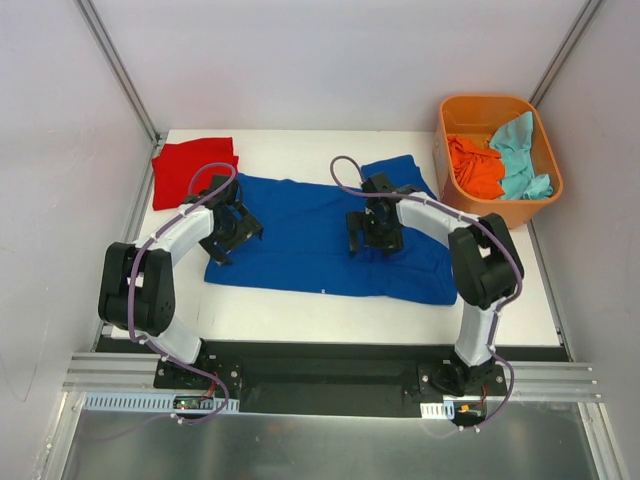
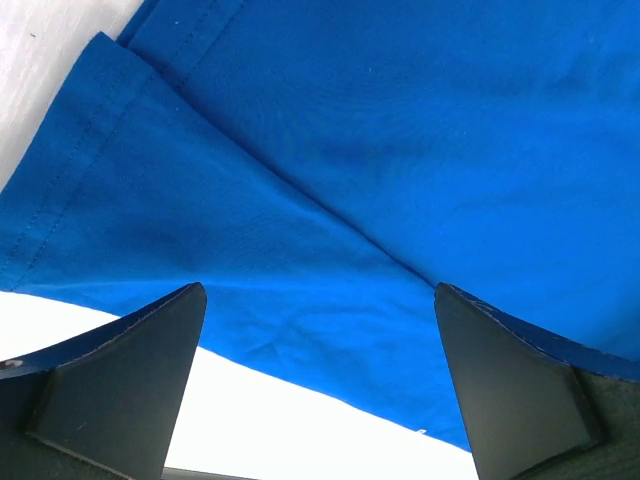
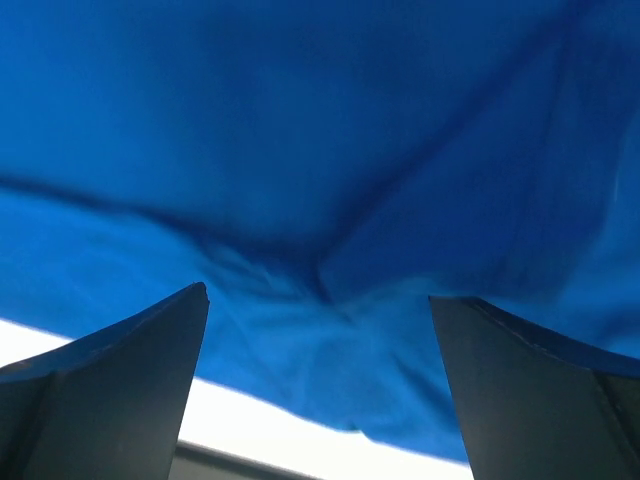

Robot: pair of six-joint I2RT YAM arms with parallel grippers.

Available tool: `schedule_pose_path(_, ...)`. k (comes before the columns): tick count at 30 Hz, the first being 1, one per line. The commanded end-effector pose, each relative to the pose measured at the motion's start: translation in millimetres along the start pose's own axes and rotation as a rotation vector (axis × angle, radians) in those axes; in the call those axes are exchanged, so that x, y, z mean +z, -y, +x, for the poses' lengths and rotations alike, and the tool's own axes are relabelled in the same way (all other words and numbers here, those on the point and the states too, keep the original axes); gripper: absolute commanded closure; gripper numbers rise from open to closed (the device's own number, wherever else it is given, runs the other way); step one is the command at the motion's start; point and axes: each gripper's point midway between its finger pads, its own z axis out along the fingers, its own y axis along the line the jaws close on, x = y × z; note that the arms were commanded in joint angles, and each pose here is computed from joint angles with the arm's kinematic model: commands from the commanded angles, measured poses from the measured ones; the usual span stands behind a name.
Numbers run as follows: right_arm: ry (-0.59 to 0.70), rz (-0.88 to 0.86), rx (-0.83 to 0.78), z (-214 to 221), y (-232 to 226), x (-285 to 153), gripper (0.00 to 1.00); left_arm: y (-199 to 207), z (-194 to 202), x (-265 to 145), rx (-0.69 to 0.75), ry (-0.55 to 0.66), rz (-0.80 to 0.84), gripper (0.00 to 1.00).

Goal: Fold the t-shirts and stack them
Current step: Fold the tshirt

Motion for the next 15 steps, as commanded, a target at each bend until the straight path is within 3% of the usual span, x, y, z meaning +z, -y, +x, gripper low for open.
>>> schedule_pose_path(1,0.121,-0.046,0.017,-53,-21,-3,0.03,-6,-2,-1,0.021,0.018,-0.017,0.0)
schedule_pose_path(11,0.312,-0.169,-0.069,-131,-65,-21,0.04,-19,1,-9,0.011,0.046,-0.021,0.01)
schedule_pose_path(15,0.327,-0.114,-0.073,-123,-52,-39,0.03,-13,-2,-15,0.022,0.059,0.005,0.01)
